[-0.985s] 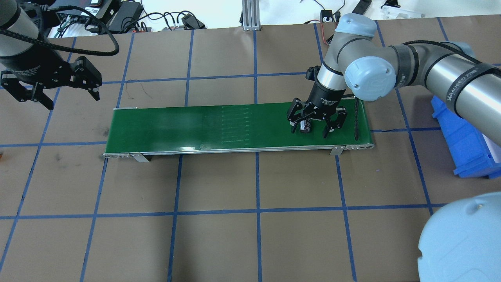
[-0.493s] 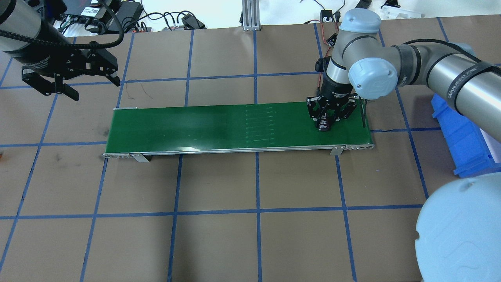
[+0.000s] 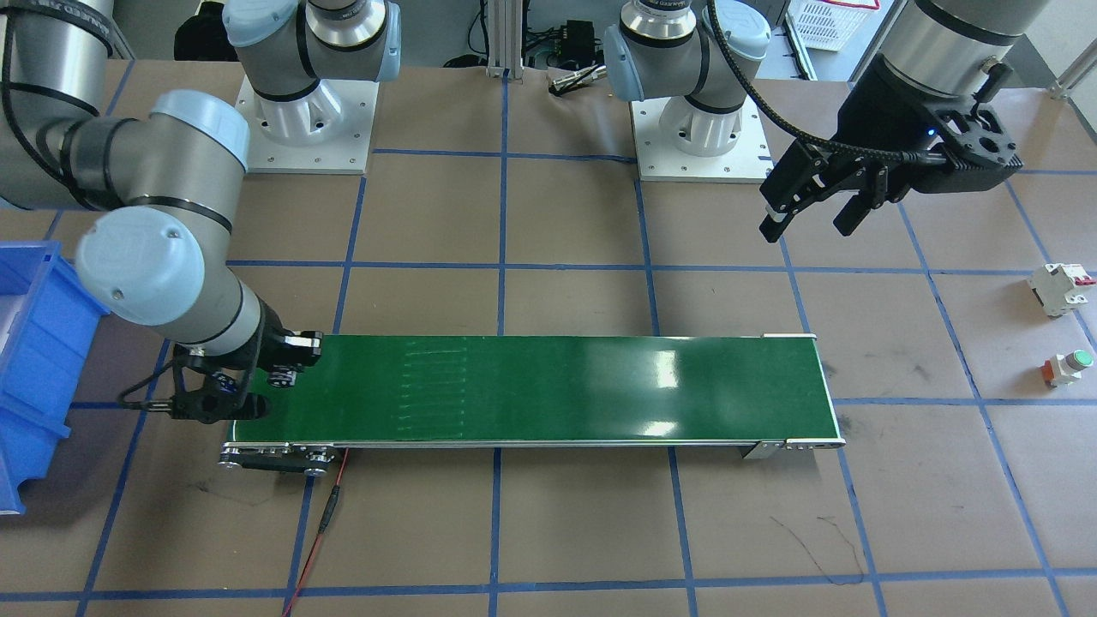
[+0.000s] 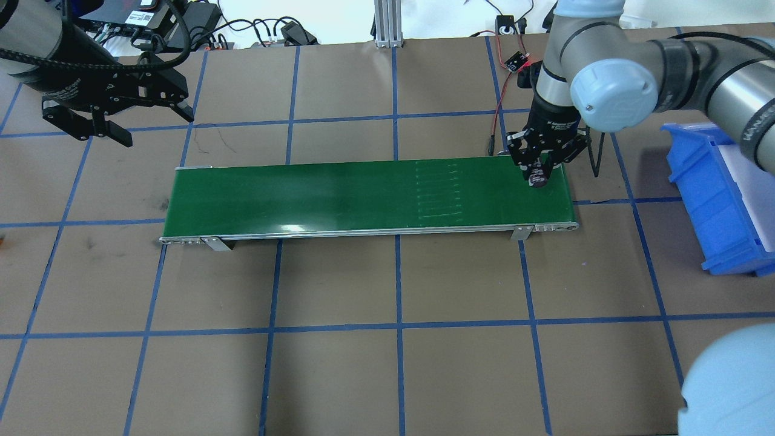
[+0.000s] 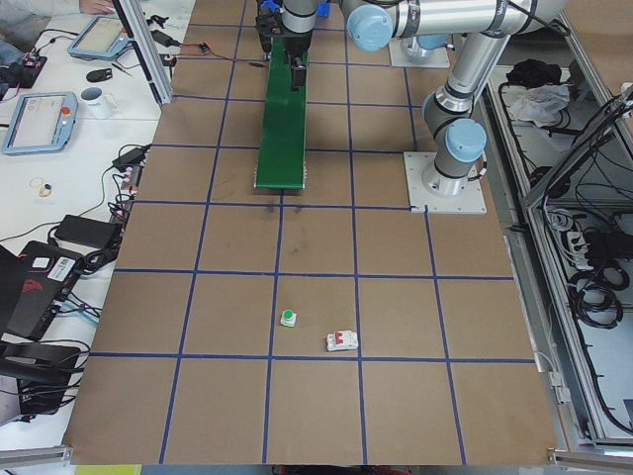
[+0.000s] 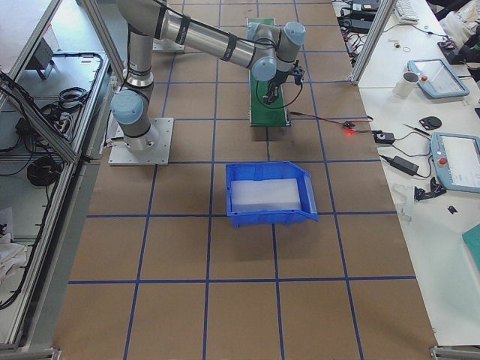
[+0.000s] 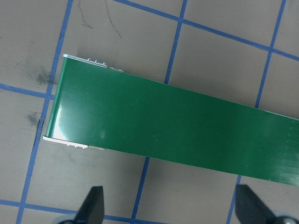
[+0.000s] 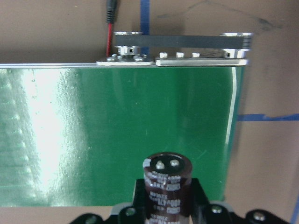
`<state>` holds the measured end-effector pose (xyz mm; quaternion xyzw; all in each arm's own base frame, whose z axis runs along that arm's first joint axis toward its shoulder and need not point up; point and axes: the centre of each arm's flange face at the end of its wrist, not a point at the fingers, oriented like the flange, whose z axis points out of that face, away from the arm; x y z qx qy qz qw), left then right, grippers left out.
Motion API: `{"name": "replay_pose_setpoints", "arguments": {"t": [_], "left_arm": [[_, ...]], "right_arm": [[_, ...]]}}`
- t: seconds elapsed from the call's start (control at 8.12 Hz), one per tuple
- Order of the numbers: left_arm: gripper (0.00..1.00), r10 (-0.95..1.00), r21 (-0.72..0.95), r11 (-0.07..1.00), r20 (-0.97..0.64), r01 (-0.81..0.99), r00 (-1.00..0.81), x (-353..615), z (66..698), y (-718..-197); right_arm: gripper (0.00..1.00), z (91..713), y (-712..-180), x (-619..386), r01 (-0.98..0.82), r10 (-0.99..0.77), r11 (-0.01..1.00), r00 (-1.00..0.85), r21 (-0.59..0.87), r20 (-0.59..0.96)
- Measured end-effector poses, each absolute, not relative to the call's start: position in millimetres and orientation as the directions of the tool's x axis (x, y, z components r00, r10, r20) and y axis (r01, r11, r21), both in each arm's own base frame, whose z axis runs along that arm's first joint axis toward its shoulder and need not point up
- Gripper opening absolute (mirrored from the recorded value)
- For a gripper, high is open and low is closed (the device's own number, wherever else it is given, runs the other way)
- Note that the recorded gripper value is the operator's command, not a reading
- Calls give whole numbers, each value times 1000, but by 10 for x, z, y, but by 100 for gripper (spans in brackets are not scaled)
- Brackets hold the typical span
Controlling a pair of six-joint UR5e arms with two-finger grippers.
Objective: Move capacitor from left to right
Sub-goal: 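Lift the capacitor and carry it over the blue bin with the right gripper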
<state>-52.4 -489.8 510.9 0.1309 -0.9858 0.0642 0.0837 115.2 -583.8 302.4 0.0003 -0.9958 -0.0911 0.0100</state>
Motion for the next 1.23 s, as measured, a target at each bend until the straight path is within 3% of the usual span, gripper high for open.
{"name": "replay_pose_setpoints", "arguments": {"t": [0.62,0.86,1.23], "left_arm": [[100,-236,-112,960,157,-255,-959,-513,5134,-4848],[100,-224,-121,966,42,-227,-974,-565,5144,-4779],[100,-177,-132,975,16,-177,-984,-1267,5049,-4771]], "right_arm": [[0,3880,-5763,-984,-183,-193,977,-977,112,86],[0,3899,-5674,-1818,-250,-257,966,-960,71,113],[0,3443,-5771,-2474,-316,-320,947,-940,53,119]]}}
